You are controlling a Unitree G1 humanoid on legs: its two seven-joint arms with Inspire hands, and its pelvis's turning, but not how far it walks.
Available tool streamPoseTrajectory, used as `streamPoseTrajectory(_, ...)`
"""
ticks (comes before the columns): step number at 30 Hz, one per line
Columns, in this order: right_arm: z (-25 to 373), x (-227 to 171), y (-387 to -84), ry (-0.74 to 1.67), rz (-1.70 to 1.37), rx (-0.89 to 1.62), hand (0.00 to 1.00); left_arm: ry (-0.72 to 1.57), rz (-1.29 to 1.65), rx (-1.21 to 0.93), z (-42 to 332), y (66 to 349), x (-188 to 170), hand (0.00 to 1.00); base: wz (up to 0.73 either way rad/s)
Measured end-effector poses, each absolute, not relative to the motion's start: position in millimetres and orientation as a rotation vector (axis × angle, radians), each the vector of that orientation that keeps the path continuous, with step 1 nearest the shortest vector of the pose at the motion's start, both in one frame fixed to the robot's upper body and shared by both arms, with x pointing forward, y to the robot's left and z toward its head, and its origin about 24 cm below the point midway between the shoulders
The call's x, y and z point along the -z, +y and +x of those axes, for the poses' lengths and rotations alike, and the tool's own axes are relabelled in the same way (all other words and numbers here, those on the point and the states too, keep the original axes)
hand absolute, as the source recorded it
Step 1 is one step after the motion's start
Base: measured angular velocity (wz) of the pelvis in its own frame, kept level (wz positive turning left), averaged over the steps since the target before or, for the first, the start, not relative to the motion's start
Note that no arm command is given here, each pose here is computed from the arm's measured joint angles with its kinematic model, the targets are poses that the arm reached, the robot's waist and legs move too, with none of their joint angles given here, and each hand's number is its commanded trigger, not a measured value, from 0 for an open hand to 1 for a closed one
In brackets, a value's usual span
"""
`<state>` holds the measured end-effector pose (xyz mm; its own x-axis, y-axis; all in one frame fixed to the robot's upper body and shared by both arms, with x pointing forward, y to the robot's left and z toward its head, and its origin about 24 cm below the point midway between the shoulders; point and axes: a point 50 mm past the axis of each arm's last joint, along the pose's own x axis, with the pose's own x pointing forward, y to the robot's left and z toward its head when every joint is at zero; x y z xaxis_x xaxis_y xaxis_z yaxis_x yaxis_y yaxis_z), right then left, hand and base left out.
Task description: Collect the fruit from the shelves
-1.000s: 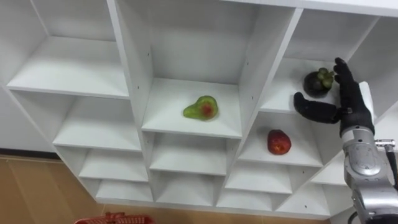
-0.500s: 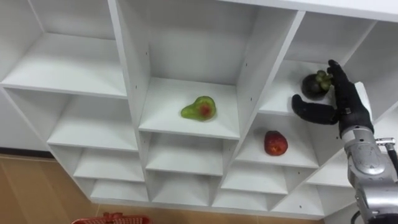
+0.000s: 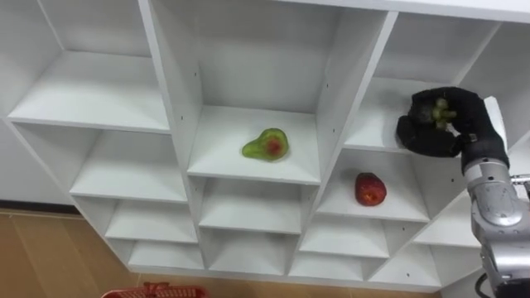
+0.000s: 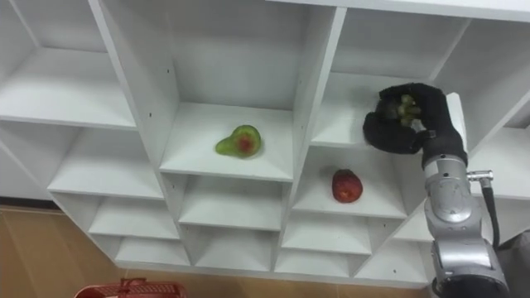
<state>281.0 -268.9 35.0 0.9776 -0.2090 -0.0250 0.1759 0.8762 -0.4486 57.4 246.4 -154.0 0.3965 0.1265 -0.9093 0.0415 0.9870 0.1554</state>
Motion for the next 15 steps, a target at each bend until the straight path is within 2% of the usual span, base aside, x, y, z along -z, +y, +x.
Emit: streamPoseTrajectory(15, 280.5, -31.8, -256.8, 0.06, -0.503, 0.182, 1.0, 1.143, 0.164, -0.066, 64.5, 245.4, 153.4, 1.0, 0.0)
